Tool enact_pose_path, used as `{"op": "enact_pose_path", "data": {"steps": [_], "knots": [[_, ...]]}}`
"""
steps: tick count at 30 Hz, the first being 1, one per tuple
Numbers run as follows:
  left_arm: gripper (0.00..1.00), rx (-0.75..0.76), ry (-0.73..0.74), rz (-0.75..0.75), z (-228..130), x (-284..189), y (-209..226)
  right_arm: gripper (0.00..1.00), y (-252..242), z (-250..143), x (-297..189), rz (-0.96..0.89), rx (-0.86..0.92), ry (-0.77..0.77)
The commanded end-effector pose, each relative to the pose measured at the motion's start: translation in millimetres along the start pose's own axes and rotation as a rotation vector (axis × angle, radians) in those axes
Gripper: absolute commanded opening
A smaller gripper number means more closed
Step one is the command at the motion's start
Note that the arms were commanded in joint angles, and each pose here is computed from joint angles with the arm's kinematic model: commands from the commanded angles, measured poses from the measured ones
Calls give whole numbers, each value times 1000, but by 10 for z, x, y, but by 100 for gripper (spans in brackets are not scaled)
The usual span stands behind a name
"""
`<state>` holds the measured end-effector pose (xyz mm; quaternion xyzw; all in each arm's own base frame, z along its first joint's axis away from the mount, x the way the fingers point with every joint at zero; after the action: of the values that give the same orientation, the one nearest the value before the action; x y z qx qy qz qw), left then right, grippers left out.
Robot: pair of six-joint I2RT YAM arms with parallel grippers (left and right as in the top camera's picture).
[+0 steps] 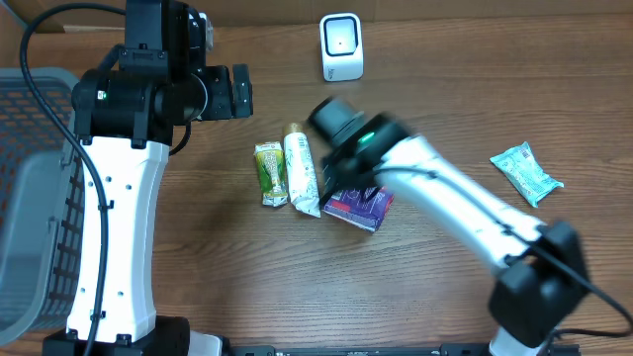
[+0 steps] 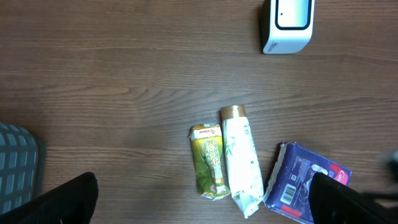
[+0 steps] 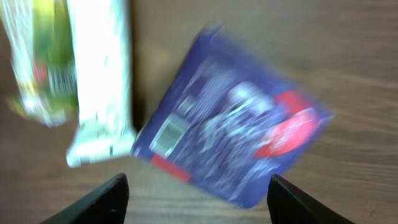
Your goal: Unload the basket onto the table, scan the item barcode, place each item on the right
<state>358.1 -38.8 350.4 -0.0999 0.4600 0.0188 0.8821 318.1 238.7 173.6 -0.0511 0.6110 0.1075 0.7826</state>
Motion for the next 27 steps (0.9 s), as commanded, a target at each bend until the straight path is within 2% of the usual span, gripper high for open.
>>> {"op": "enact_pose_path", "data": {"steps": [1, 4, 6, 12, 19, 24, 27], "knots": [[100, 10, -9, 2, 21, -15, -5, 68, -265, 172, -129, 164, 131, 11], [100, 10, -9, 2, 21, -15, -5, 63, -445, 205, -64, 229, 200, 36], [99, 10, -9, 2, 21, -15, -5, 60, -477, 196, -18, 259, 186, 43], [100, 10, -9, 2, 21, -15, -6, 41, -492, 42, 176, 247, 173, 87], [100, 10, -9, 2, 21, -15, -6, 38, -505, -87, 326, 242, 117, 115], [100, 10, -9, 2, 21, -15, -5, 33, -350, -46, 290, 347, 30, 92], [100, 10, -9, 2, 21, -15, -5, 31, -356, -10, 308, 310, 17, 65]]}}
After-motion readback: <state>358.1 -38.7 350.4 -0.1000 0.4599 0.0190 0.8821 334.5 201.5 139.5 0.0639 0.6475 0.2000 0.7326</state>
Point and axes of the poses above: each gripper's point midway between its finger pads, its own x axis out along the fingers, its own y axis along the line the jaws close on, z = x × y, the point moved 4 cm from there along -x, back along the fingers, and after that the axes turned 6 degrees about -x, right-handed, at the moved point
